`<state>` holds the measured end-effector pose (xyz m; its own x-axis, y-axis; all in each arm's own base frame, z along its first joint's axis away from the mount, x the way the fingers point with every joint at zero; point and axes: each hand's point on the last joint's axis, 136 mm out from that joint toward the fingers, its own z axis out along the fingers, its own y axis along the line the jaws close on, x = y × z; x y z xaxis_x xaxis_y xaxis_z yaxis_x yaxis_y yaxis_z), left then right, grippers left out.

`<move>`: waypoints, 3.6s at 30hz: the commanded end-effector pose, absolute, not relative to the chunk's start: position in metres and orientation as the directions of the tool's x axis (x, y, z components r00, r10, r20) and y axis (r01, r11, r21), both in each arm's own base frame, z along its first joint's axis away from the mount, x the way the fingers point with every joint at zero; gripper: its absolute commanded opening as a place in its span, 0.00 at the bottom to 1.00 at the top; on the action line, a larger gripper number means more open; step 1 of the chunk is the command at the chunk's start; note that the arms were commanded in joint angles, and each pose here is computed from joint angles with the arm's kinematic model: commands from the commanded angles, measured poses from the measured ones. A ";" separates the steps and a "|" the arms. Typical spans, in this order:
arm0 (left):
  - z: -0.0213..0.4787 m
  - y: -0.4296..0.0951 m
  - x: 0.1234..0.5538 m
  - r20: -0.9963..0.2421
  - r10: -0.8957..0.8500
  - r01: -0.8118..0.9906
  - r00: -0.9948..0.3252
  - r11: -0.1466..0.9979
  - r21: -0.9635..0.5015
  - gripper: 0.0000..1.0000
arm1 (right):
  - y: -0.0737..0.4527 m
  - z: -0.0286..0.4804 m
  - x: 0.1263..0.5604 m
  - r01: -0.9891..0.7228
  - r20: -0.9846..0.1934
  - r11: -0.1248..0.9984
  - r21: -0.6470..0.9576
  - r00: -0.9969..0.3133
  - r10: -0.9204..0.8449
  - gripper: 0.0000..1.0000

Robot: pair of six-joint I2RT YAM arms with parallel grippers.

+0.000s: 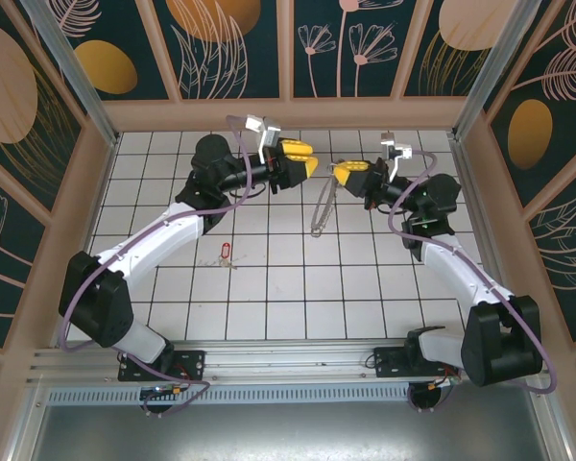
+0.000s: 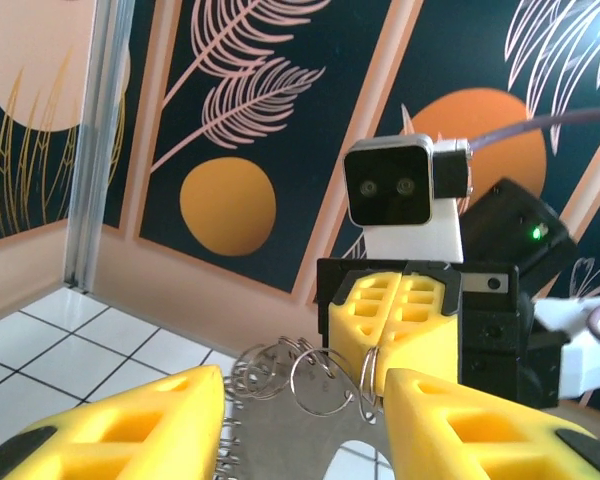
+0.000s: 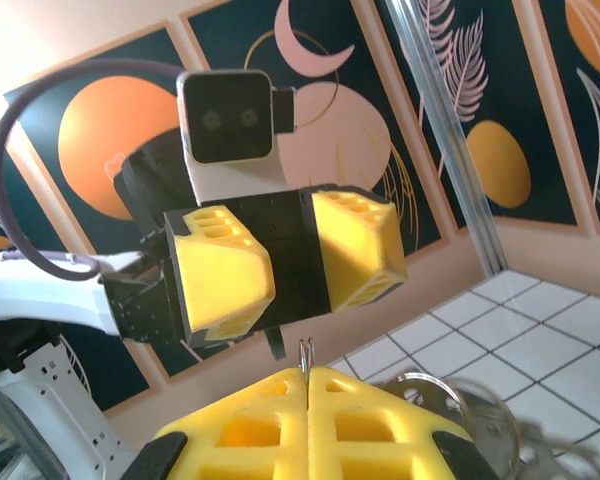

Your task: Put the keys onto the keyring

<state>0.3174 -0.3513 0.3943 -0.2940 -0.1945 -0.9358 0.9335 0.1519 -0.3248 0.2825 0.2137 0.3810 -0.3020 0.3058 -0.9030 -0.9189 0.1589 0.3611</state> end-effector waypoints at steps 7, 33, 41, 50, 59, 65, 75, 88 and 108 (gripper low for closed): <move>0.411 -0.352 0.313 -0.880 -0.305 0.921 -0.363 0.028 -0.389 0.44 | 0.201 0.427 0.281 -0.948 -0.854 0.172 0.268 -0.151 0.498 0.00; 0.423 -0.356 0.303 -0.821 -0.394 0.907 -0.413 -0.095 -0.411 0.36 | 0.210 0.425 0.299 -0.934 -0.790 0.120 0.335 -0.210 0.576 0.00; 0.421 -0.363 0.310 -0.822 -0.387 0.904 -0.418 -0.090 -0.417 0.36 | 0.217 0.423 0.297 -0.936 -0.795 0.100 0.337 -0.227 0.563 0.00; 0.418 -0.365 0.316 -0.823 -0.385 0.903 -0.418 -0.076 -0.423 0.35 | 0.222 0.421 0.292 -0.938 -0.800 0.084 0.336 -0.238 0.550 0.00; 0.406 -0.371 0.324 -0.820 -0.371 0.894 -0.436 -0.069 -0.443 0.35 | 0.227 0.420 0.291 -0.939 -0.804 0.071 0.336 -0.246 0.542 0.00; 0.404 -0.372 0.325 -0.821 -0.368 0.893 -0.437 -0.069 -0.445 0.35 | 0.230 0.418 0.291 -0.938 -0.805 0.068 0.340 -0.254 0.536 0.00; 0.405 -0.372 0.323 -0.822 -0.371 0.896 -0.433 -0.075 -0.438 0.09 | 0.232 0.416 0.293 -0.935 -0.807 0.068 0.347 -0.261 0.529 0.00; 0.400 -0.378 0.320 -0.936 -0.187 0.951 -0.298 0.023 -0.307 0.00 | 0.190 0.403 0.311 -0.876 -0.820 0.239 0.420 -0.253 0.513 0.42; 0.390 -0.381 0.305 -0.965 0.128 0.960 -0.227 -0.139 -0.244 0.00 | 0.196 0.383 0.283 -0.920 -0.932 0.235 0.313 -0.250 0.262 0.42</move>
<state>0.3126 -0.3842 0.3953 -0.2314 0.0928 -0.9684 0.9673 -0.0846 -0.2392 0.2935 0.1933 0.3707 -0.3026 0.3082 -0.9019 -0.8789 0.2758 0.3892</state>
